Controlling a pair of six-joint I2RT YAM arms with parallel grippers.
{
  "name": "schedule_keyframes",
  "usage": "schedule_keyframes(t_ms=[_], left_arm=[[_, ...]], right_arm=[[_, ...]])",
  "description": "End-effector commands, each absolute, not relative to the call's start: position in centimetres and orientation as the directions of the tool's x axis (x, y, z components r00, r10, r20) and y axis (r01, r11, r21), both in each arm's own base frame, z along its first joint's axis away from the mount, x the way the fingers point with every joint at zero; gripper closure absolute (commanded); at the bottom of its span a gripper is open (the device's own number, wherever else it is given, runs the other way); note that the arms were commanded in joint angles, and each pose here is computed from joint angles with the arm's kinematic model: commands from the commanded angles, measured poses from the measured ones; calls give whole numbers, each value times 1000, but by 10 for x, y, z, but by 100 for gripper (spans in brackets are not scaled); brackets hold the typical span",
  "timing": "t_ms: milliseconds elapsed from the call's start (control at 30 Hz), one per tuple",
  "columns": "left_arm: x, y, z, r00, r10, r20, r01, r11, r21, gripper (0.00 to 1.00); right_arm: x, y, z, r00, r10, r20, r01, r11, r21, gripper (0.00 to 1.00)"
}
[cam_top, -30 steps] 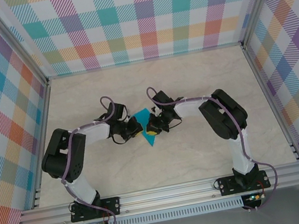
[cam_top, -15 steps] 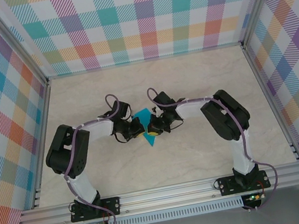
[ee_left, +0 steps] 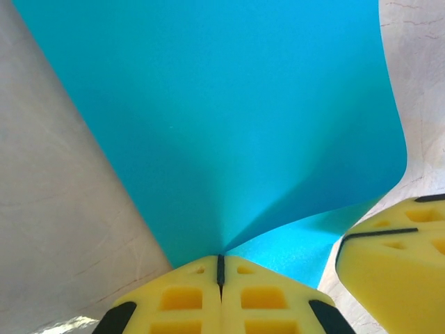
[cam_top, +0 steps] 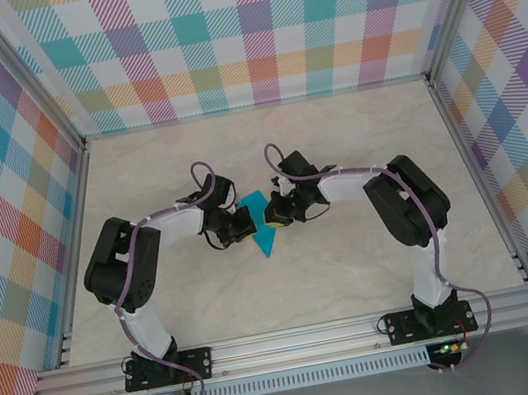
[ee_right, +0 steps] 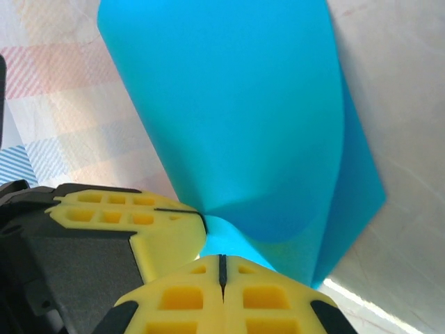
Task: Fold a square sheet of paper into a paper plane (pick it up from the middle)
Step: Third fold the triangle at the center of the table.
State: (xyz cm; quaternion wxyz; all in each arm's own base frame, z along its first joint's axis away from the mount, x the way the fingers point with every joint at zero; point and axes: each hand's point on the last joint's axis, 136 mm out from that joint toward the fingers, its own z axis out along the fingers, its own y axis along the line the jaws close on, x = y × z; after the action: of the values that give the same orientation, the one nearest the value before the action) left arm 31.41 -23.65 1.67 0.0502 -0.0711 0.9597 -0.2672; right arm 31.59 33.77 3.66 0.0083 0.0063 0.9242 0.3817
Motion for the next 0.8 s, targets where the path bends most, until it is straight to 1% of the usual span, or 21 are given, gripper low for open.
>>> schedule_keyframes(t_ms=[0,233,467,533,667,767], left_arm=[[274,-201,-34,-986,-156,59,-167,938,-305,100],[267,-191,-41,-987,-148,67,-160,956,-247,100],[262,-187,-47,-988,-130,77,-145,963,-228,100],[263,-188,-46,-989,-129,75,-144,961,-235,100],[266,-191,-43,-989,-135,65,-148,957,-249,100],[267,-193,-43,-988,-144,64,-155,953,-258,100]], right_arm=[[318,333,22,-1000,-2,-7,-6,743,669,95],[340,310,11,-996,86,-1,66,773,630,96],[374,276,10,-975,219,-33,161,802,575,96],[380,272,22,-971,226,-76,144,808,572,96],[375,276,53,-966,214,-148,81,788,611,96],[353,291,64,-976,164,-145,32,762,647,97]])
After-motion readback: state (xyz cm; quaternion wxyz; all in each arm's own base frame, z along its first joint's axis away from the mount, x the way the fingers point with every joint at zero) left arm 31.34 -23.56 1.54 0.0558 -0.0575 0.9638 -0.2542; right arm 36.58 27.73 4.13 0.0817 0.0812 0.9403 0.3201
